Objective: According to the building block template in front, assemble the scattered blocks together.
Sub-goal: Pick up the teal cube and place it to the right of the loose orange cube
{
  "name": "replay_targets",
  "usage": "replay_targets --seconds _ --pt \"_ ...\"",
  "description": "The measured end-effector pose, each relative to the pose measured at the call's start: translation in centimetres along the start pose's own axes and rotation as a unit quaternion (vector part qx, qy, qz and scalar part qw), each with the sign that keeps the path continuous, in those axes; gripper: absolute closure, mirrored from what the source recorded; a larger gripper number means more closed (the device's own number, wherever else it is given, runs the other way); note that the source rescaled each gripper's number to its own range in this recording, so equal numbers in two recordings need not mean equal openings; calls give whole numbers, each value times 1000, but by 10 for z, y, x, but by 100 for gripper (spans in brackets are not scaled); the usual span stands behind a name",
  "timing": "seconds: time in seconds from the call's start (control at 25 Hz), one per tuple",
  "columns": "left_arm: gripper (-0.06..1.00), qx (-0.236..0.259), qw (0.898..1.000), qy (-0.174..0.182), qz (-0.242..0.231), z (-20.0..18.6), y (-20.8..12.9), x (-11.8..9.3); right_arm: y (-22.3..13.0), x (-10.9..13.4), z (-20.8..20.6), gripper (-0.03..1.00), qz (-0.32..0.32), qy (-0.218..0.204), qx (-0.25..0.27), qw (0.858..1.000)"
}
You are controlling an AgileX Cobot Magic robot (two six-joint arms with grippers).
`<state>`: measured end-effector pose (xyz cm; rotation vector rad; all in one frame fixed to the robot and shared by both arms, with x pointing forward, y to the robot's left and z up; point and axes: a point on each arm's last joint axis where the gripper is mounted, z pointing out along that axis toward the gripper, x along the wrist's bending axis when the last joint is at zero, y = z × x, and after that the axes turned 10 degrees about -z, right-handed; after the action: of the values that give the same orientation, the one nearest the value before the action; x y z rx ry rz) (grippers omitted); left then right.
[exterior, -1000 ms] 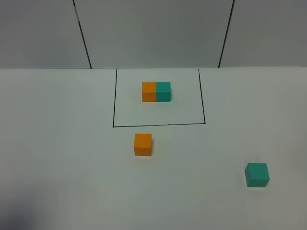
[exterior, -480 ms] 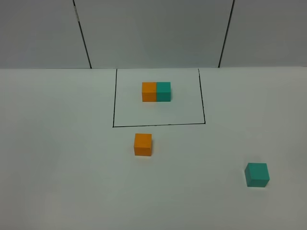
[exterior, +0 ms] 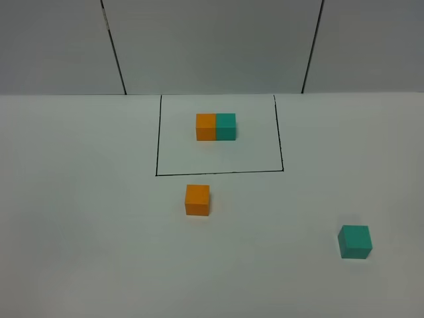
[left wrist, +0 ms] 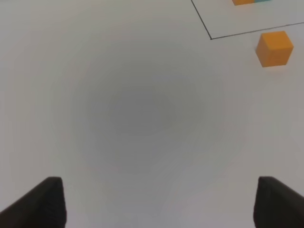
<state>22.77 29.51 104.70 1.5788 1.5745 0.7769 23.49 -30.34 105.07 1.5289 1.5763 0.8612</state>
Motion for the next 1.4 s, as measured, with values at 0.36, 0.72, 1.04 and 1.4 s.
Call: replay_targets --seconds 0.36,0.72,1.04,1.4 --pt "28 0 1000 1 -14 0 0 0 0 0 0 53 0 0 0 1000" --pt "31 0 1000 1 -14 0 0 0 0 0 0 53 0 0 0 1000" --pt "31 0 1000 1 -14 0 0 0 0 0 0 53 0 0 0 1000" --pt "31 0 1000 1 -14 0 0 0 0 0 0 53 0 0 0 1000"
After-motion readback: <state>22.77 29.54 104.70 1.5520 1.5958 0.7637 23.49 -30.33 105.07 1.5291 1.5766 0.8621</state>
